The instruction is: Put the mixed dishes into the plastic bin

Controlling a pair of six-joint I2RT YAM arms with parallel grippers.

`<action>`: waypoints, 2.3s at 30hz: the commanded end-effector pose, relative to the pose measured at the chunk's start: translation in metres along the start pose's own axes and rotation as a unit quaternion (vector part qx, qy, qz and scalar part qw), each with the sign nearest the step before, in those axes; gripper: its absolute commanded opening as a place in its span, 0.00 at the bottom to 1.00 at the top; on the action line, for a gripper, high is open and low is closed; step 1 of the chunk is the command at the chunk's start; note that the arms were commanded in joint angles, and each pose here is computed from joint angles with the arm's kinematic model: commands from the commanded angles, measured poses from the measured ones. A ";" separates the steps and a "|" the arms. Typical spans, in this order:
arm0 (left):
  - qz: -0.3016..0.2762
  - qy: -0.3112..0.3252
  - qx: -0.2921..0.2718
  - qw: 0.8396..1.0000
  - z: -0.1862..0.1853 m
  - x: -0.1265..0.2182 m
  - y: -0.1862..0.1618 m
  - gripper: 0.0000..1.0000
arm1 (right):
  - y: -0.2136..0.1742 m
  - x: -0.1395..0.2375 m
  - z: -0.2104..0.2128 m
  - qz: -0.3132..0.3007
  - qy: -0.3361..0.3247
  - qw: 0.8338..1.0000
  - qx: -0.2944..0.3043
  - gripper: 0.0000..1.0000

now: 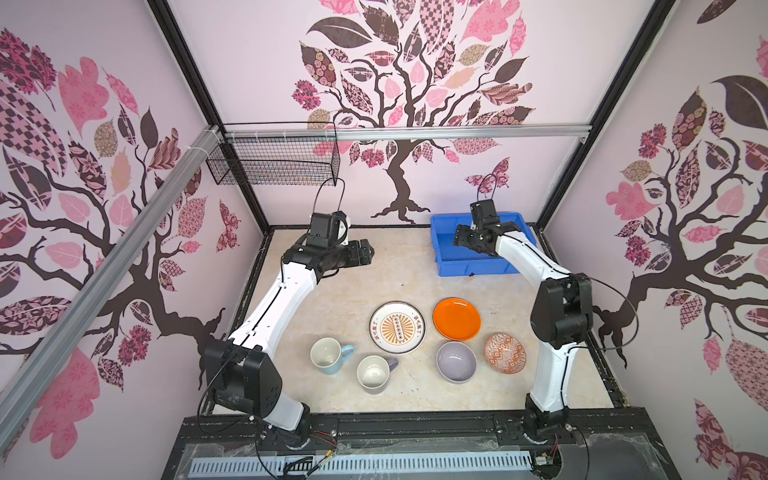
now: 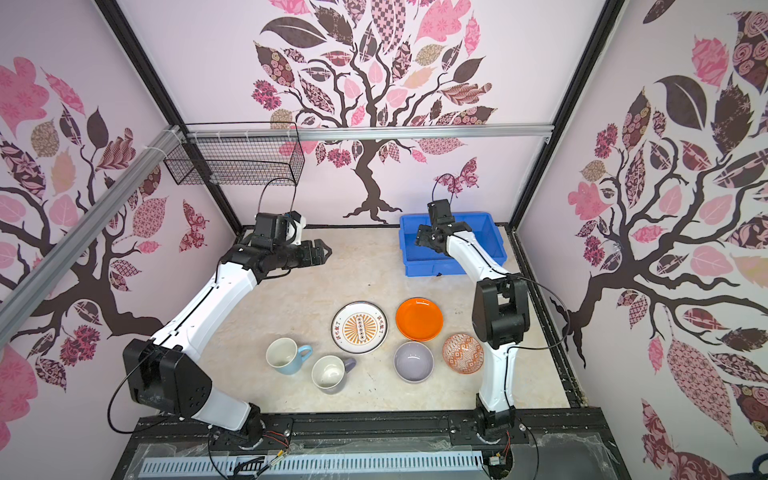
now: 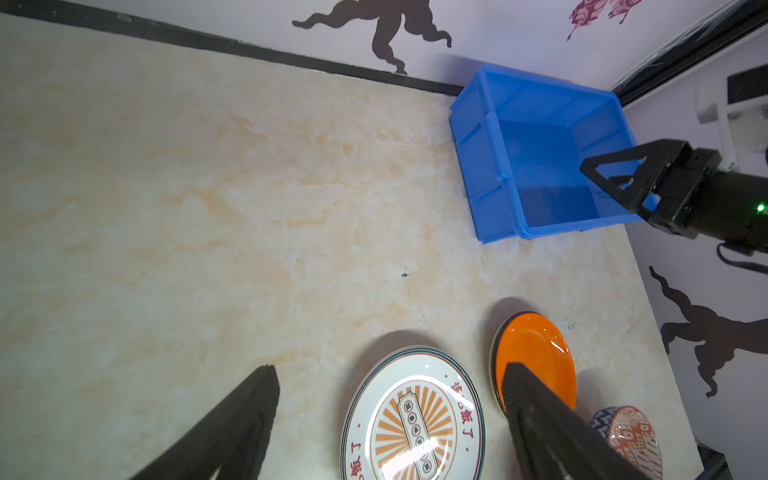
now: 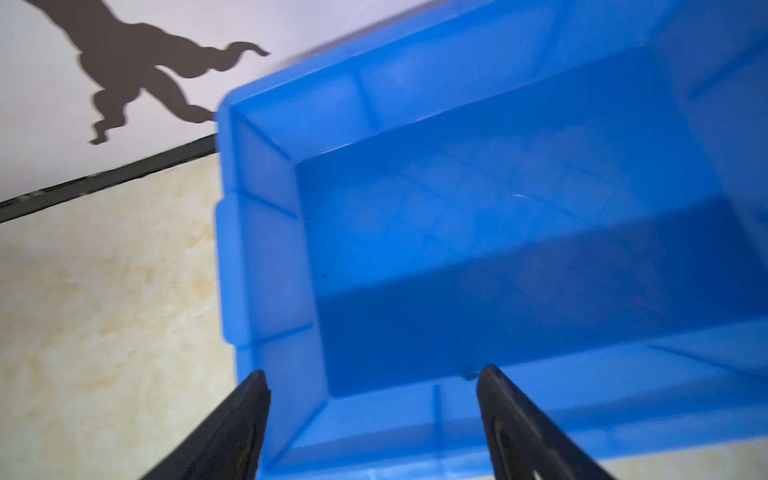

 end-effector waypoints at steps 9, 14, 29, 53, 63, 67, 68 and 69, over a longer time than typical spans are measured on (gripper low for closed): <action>-0.008 0.028 -0.009 1.000 0.017 0.064 -0.047 0.91 | -0.038 -0.037 0.045 0.093 0.025 0.992 0.077 0.87; -0.008 0.029 -0.010 1.000 0.021 0.071 -0.056 0.91 | -0.047 -0.053 0.065 0.117 0.031 0.988 0.096 0.87; -0.016 0.058 -0.025 0.998 0.032 0.093 -0.075 0.92 | -0.075 -0.034 0.206 0.154 0.166 0.967 0.119 0.84; 0.045 0.068 -0.002 0.997 0.019 0.018 -0.031 0.91 | -0.013 0.068 -0.015 0.059 -0.081 0.995 0.024 0.85; 0.098 0.072 -0.004 0.993 -0.002 -0.033 -0.014 0.90 | -0.050 0.063 -0.041 0.104 -0.099 0.989 0.015 0.75; 0.121 0.074 -0.020 0.990 -0.011 -0.037 -0.026 0.89 | -0.070 0.085 -0.042 0.122 -0.075 0.990 0.003 0.70; 0.124 0.073 -0.024 0.989 -0.014 -0.037 -0.030 0.89 | -0.076 0.089 -0.042 0.129 -0.070 0.989 0.000 0.69; 0.128 0.071 -0.029 0.989 -0.016 -0.036 -0.035 0.89 | -0.083 0.095 -0.042 0.136 -0.061 0.989 -0.003 0.68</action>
Point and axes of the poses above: each gripper's point midway between its finger pads, its own x axis back along the fingers, its own z axis along the line the jaws close on, y = z × x, the point moved 10 cm from there along x, back along the fingers, and after that the axes turned 12 degrees about x, right-handed, at the moved point
